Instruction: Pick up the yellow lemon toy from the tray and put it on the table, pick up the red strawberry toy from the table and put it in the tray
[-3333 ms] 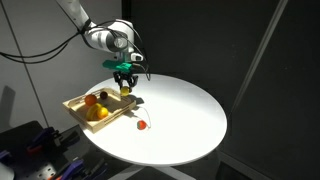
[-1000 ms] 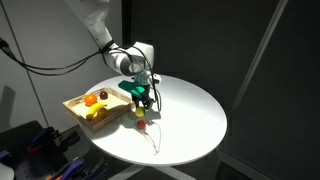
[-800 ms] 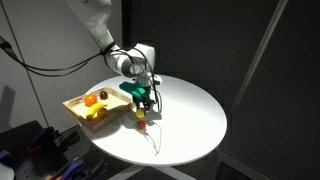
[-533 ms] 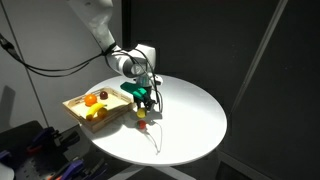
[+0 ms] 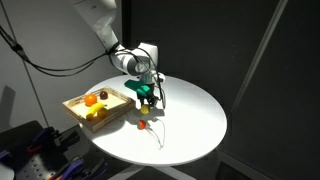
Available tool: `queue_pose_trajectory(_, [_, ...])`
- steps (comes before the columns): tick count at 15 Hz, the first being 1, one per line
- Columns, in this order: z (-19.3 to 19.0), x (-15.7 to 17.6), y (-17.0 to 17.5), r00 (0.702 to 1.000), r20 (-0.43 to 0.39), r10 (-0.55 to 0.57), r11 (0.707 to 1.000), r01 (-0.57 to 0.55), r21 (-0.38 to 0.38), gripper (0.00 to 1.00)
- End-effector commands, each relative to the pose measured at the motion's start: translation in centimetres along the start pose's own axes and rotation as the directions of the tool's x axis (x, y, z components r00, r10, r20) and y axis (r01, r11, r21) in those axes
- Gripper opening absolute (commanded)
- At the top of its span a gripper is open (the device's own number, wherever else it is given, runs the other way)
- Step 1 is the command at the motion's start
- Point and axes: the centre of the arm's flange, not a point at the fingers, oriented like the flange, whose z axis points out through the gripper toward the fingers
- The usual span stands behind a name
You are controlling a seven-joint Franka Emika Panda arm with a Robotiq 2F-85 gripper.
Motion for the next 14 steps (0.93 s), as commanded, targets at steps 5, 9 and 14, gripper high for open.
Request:
queue_pose_trajectory(5, [0.9,3.4,-0.3,1.0,0.013,0.023,1.0,-0.023,0.008,0.35])
queue_pose_trajectory(9, [2.1,4.1,-0.1,1.0,0.017,0.017,1.0,-0.017,0.01,0.35])
queue_pose_trajectory(14, [2.8,4.6,0.0,1.0,0.017,0.014,1.0,-0.014,0.012,0.35])
